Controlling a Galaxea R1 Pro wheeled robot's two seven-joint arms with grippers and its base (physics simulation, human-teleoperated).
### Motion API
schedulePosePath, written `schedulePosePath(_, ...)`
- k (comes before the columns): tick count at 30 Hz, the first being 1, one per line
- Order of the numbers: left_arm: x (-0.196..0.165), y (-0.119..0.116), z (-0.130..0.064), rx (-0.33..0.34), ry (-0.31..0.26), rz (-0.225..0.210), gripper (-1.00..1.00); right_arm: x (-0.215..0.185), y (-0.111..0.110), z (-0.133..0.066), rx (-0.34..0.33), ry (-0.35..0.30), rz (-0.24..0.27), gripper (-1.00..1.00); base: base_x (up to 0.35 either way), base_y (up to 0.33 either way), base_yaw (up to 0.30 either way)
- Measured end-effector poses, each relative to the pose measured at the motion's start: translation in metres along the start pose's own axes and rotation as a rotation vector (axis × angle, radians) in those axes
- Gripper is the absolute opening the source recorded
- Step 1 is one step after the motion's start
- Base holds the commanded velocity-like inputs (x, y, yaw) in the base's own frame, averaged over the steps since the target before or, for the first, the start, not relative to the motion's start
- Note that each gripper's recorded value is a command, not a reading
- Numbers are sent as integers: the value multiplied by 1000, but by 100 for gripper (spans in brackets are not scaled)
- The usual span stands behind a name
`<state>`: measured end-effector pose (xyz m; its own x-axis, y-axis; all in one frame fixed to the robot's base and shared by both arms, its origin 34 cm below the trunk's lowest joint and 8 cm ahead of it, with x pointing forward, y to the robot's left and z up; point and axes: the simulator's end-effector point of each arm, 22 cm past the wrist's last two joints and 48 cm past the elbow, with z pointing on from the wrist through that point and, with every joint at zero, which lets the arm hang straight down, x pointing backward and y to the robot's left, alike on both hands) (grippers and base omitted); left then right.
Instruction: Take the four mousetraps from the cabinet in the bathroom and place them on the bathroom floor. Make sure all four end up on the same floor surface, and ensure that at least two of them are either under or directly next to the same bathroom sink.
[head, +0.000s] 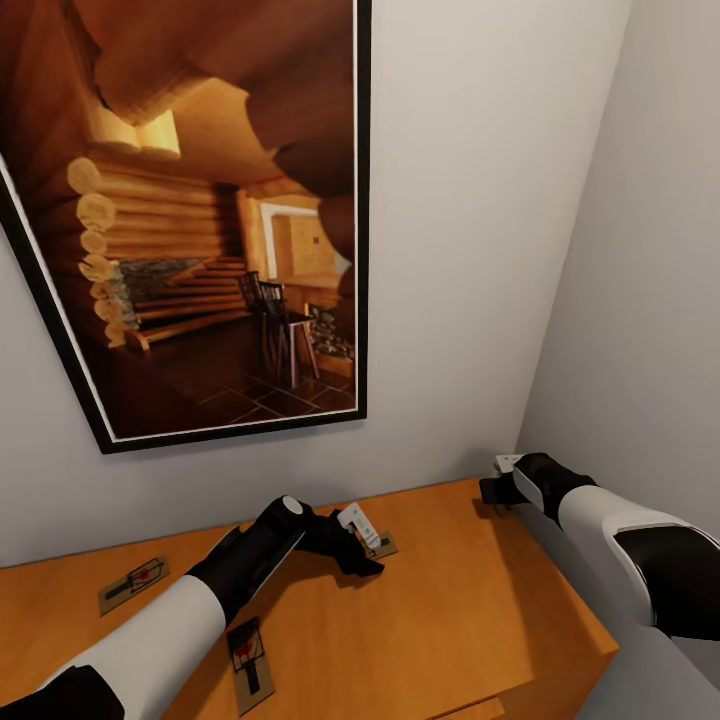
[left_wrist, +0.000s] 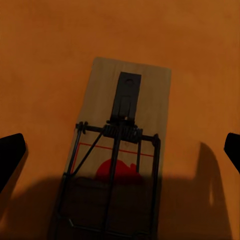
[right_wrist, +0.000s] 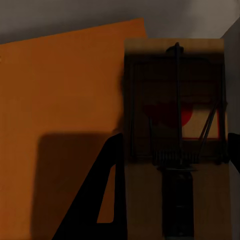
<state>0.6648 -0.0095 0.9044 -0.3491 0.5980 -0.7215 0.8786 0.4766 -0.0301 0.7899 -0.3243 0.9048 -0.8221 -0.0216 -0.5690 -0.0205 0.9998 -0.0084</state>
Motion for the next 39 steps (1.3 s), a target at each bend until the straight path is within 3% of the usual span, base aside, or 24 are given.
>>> schedulePosePath(39,2,1,1,-2,1,-2,100,-1,7,2,-6,-2,-8,-100,0,0,0)
